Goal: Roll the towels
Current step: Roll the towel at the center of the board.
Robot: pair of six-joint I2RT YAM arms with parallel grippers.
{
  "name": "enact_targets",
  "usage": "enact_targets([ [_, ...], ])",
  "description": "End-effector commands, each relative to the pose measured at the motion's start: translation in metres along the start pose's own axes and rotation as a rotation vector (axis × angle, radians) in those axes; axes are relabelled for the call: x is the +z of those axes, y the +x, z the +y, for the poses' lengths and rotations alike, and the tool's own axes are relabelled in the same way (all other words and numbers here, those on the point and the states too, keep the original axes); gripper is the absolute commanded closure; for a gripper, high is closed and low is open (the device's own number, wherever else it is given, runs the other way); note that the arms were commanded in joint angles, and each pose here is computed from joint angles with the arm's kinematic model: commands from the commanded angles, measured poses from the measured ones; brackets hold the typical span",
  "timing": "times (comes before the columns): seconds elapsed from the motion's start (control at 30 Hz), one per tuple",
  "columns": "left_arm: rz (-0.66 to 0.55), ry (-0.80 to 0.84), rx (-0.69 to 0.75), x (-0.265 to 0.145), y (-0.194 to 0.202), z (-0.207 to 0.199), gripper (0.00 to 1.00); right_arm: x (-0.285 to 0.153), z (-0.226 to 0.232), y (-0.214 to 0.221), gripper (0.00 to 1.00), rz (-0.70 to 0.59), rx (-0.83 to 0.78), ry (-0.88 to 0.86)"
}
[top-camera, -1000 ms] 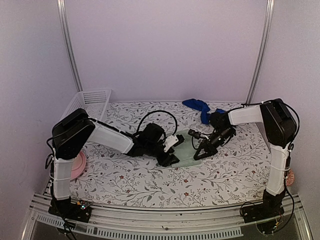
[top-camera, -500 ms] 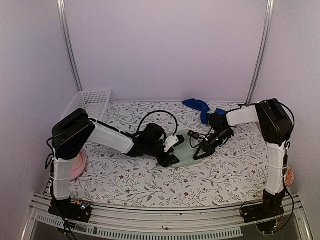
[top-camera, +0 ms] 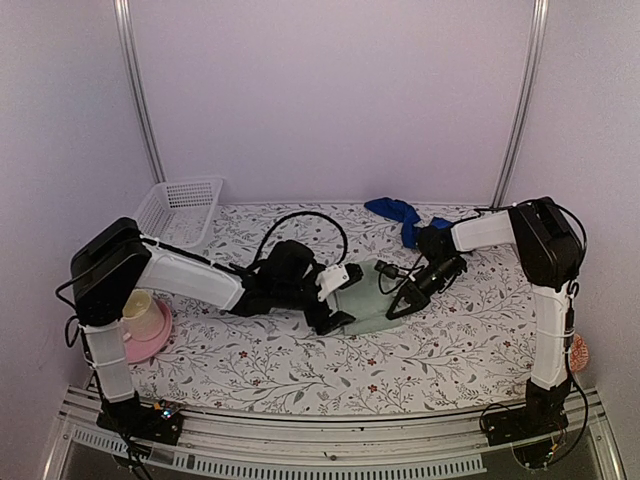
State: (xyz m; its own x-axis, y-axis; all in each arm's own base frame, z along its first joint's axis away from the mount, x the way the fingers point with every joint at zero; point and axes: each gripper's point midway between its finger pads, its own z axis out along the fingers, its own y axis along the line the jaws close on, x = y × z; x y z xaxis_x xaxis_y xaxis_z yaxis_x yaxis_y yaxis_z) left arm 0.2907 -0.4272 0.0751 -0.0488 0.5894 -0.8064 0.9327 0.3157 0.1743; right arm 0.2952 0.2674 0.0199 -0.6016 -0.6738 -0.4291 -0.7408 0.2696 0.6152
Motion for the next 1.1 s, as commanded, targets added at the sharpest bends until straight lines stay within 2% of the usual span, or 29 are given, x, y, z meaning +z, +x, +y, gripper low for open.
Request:
enact_targets([
  [0.0,-0.003,-0.04,0.188,-0.003,-0.007,-0.021,0.07,0.008,-0.018,0.014,0.88,0.056,0.032,0.042],
  [0.1,0.023,-0.046,0.258,-0.002,0.001,-0.031,0.12,0.007,-0.018,0.014,0.88,0.055,0.034,0.042],
  [0.23,0.043,-0.049,0.358,-0.002,0.008,-0.049,0.14,0.008,-0.019,0.015,0.88,0.06,0.04,0.042],
  [0.37,0.084,-0.083,0.417,0.003,0.014,-0.051,0.21,0.009,-0.019,0.016,0.88,0.066,0.048,0.035],
  [0.57,0.146,-0.104,0.496,0.011,0.022,-0.055,0.37,0.009,-0.018,0.016,0.88,0.067,0.053,0.026],
  [0.6,0.181,-0.091,0.508,0.018,0.036,-0.058,0.39,0.009,-0.017,0.016,0.88,0.068,0.054,0.022],
  [0.7,0.208,-0.078,0.527,0.022,0.044,-0.063,0.47,0.01,-0.017,0.016,0.88,0.07,0.055,0.016],
  [0.93,0.248,-0.121,0.549,0.027,0.054,-0.057,0.49,0.012,-0.018,0.019,0.88,0.077,0.064,0.007],
  [1.07,0.29,-0.118,0.554,0.032,0.064,-0.056,0.54,0.011,-0.017,0.017,0.89,0.074,0.064,0.004],
])
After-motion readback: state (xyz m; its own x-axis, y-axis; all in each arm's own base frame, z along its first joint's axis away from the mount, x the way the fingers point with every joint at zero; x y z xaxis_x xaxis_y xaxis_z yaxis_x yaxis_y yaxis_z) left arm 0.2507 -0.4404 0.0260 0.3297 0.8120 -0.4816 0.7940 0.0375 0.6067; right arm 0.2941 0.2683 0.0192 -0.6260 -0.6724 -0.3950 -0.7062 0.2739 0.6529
